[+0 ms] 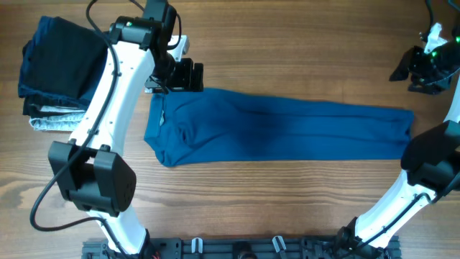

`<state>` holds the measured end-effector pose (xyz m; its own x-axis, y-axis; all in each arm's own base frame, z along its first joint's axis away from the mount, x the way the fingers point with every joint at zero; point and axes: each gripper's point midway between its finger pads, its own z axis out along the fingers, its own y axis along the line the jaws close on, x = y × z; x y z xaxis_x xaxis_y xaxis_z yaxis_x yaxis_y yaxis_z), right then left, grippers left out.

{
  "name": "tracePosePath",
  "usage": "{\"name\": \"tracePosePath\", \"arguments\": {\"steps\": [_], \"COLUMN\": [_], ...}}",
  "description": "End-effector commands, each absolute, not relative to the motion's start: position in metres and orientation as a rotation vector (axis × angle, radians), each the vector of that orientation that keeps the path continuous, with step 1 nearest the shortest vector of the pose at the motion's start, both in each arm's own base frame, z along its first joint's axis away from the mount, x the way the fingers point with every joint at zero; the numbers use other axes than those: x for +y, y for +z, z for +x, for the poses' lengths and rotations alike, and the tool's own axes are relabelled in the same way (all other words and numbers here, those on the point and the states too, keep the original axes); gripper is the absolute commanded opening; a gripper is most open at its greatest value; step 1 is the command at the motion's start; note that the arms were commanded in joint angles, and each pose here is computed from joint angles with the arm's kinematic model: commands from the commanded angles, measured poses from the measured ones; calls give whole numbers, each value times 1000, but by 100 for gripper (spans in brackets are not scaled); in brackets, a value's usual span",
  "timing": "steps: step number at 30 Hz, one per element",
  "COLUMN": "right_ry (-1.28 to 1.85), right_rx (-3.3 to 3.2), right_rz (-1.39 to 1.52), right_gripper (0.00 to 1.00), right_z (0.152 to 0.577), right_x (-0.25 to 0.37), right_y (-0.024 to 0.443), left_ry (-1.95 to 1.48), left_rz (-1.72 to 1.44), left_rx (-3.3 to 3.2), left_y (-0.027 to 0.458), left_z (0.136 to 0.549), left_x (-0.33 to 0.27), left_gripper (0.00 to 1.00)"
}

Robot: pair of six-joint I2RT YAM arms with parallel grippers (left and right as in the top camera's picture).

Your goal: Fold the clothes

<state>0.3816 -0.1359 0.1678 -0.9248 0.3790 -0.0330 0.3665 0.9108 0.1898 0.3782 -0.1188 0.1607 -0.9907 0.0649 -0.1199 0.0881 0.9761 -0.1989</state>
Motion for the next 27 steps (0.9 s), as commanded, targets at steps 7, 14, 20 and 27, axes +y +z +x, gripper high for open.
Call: {"name": "tracePosePath", "arguments": {"steps": [7,14,20,27], "right_ry": [520,534,521,652], "right_rx": [2986,2766,2557,2398], "right_rz": [-258,-1045,-1338,-1426], "right_gripper": [53,48,49,55], "right_z": [414,398,386,385], "right_x": [38,185,233,253], "right_y": [169,125,59,59], "left_ry": [-307,-307,-262,-285], "left_rz": [79,80,76,-634], "left_rx": [3019,3019,2928,2729], "left_y": [160,160,163,168], "left_z": [379,378,401,450], "left_x": [-116,-116,-113,-8], "left_gripper": [100,100,100,100]}}
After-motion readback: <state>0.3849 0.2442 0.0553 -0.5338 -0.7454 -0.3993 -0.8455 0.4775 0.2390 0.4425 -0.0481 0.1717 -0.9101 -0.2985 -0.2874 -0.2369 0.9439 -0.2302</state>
